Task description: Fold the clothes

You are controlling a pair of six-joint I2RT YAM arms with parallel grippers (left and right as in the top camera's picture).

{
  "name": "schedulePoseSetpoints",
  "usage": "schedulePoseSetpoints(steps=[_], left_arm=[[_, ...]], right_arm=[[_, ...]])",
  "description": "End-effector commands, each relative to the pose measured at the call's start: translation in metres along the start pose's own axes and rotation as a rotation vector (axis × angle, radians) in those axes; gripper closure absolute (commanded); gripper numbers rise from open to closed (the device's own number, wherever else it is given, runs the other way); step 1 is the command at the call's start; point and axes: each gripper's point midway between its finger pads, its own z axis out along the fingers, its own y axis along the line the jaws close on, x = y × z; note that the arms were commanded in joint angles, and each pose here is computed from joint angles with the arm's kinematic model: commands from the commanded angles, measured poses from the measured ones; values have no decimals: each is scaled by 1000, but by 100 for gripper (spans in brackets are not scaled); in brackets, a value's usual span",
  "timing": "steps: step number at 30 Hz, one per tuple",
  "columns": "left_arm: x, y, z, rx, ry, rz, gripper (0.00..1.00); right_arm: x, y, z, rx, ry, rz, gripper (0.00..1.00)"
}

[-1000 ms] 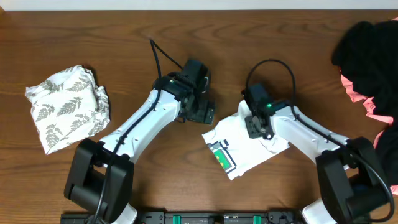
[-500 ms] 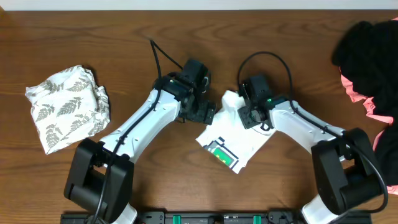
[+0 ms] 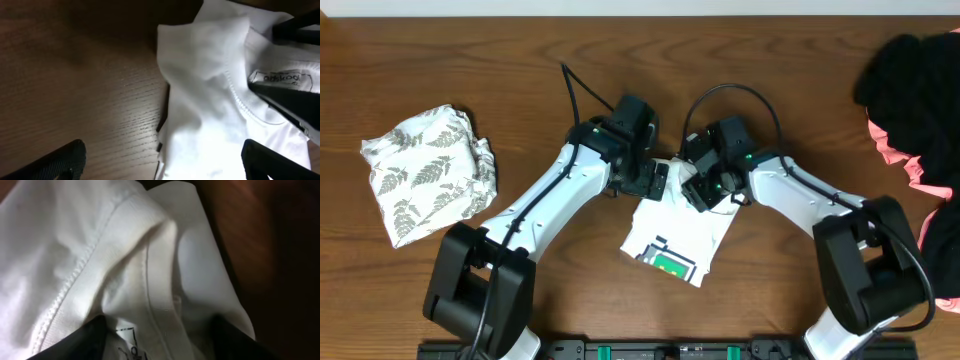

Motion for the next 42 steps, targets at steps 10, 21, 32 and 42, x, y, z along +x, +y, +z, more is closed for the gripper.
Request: schedulePoseSetpoints(steps=[10,21,32,42], left_arm=[[13,3,3,-1,58,73,2],[13,-1,0,141,73,104,2],[31,2,9,258,122,153,2],[46,8,44,264,204,145,2]], right_arm=[[-52,-23,-97,183,-48,58,29],[-17,33,-114,-55,53,120,67],[28,54,-58,-152,156,119,66],[38,41,-25,-111,149,170,60]])
